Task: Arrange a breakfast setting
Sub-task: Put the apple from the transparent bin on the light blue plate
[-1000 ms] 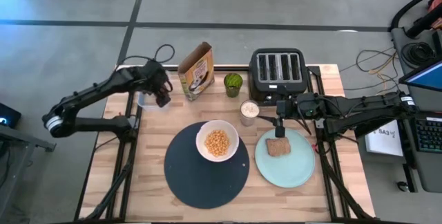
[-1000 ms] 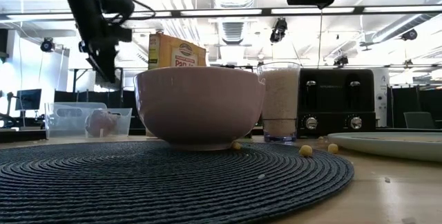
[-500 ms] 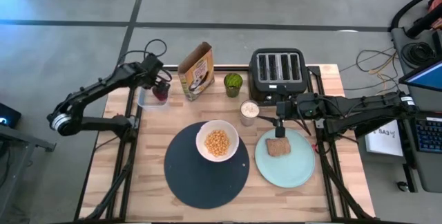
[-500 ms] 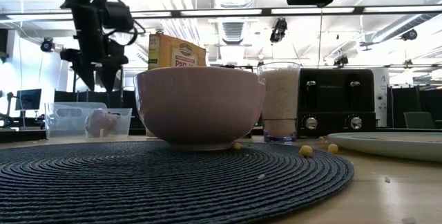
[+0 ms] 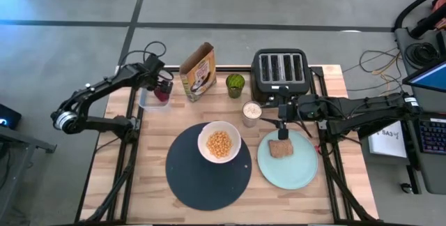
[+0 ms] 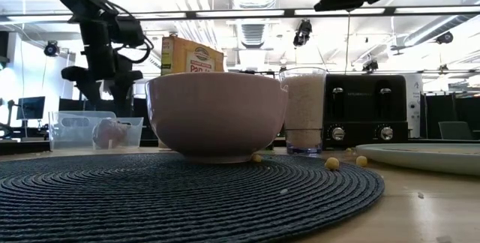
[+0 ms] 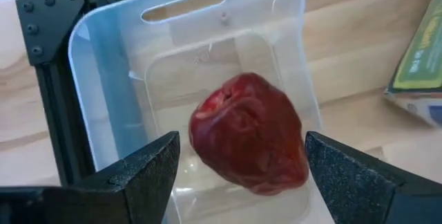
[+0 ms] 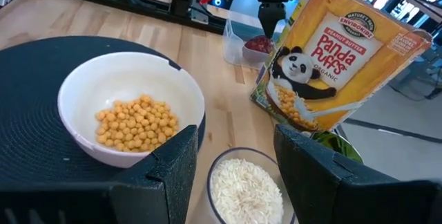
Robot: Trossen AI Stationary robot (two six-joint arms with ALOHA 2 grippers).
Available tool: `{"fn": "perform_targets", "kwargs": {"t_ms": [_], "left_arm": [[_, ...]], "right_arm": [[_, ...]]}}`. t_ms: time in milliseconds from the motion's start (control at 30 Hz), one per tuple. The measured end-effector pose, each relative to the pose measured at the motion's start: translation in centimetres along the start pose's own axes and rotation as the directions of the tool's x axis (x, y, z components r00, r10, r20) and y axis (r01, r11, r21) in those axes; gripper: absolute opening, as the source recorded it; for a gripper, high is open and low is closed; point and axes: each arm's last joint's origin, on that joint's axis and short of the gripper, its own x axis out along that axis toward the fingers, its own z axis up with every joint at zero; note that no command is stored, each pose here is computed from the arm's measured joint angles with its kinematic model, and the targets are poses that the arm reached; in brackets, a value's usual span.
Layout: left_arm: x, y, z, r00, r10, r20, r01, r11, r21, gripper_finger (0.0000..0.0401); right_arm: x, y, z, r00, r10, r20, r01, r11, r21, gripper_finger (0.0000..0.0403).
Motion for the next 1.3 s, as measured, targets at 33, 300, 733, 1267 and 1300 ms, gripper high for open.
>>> {"fn": "perform_targets", "kwargs": {"t_ms": [33, 300, 733, 1267, 1300], "left_arm": [[0.2, 0.0, -0.1, 1.000, -0.001, 0.003, 0.001, 1.000, -0.005, 0.0291], [2.1, 0.0, -1.2, 1.000, -0.009, 0.020, 0.010, 0.999, -0.053, 0.0290], [4.0, -0.2, -1.9, 0.996, -0.023, 0.087, 0.034, 0.991, -0.126, 0.0290], [4.2, -0.3, -2.2, 0.998, -0.027, 0.050, 0.033, 0.992, -0.126, 0.0325], [4.3, -0.4, -2.3, 0.998, -0.027, 0.048, 0.033, 0.992, -0.123, 0.0330]], "right_arm": [[0.0, 0.0, 0.0, 1.000, 0.000, -0.001, 0.000, 1.000, -0.005, 0.0183], [0.1, 0.1, -0.2, 1.000, 0.001, -0.005, -0.001, 1.000, -0.012, 0.0183], [0.1, 0.1, -0.2, 1.000, 0.000, -0.002, 0.000, 1.000, -0.006, 0.0183], [0.1, 0.1, -0.3, 1.000, 0.002, -0.006, -0.002, 1.000, 0.003, 0.0183], [0.1, 0.1, -0.3, 1.000, 0.002, -0.006, -0.002, 1.000, 0.003, 0.0183]]}}
